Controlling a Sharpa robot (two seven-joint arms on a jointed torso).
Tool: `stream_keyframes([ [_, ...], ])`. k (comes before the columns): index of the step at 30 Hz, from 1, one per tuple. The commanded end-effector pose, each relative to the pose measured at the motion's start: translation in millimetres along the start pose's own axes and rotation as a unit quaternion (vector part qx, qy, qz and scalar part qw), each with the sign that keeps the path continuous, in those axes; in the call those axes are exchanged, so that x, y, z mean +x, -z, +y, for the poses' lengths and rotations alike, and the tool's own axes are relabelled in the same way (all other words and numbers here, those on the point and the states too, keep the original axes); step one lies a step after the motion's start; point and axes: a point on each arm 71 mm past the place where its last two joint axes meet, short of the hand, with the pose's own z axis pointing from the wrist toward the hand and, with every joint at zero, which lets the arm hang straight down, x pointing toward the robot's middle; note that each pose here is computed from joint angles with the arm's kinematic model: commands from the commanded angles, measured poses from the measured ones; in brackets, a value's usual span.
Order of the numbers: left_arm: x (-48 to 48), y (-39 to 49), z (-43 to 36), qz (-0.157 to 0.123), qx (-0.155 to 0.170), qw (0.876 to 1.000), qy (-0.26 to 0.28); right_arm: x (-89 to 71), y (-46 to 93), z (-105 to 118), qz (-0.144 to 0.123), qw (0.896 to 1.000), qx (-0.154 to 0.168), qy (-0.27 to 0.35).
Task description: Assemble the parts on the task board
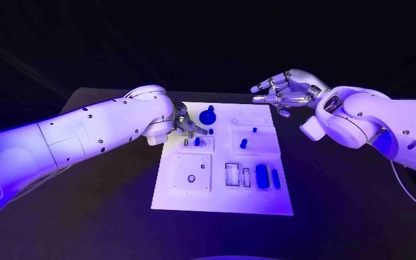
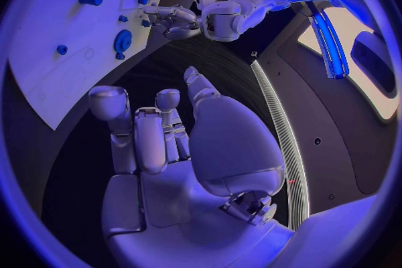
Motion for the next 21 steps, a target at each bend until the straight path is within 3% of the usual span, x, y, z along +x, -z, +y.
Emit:
stream_keyframes([
  [1, -6.9, 7.2, -2.6, 0.019, 0.010, 1.000, 0.001, 1.7, -0.7, 0, 0.007, 1.000, -0.002, -0.001],
  [7, -39.0, 16.3, 2.5, 0.022, 0.003, 1.000, -0.013, 2.6, -1.8, -2, 0.008, 1.000, -0.001, -0.001],
  [12, -65.1, 10.9, 6.5, 0.009, -0.005, 1.000, -0.005, 3.0, -2.7, -3, 0.007, 1.000, 0.000, -0.001],
  [17, -77.6, -1.7, 7.6, -0.008, -0.016, 1.000, -0.009, 4.2, -3.9, -3, 0.008, 1.000, -0.001, -0.001],
  [21, -80.4, -11.4, 9.0, -0.013, -0.027, 0.999, -0.016, 5.1, -4.4, -3, 0.008, 1.000, -0.001, -0.001],
])
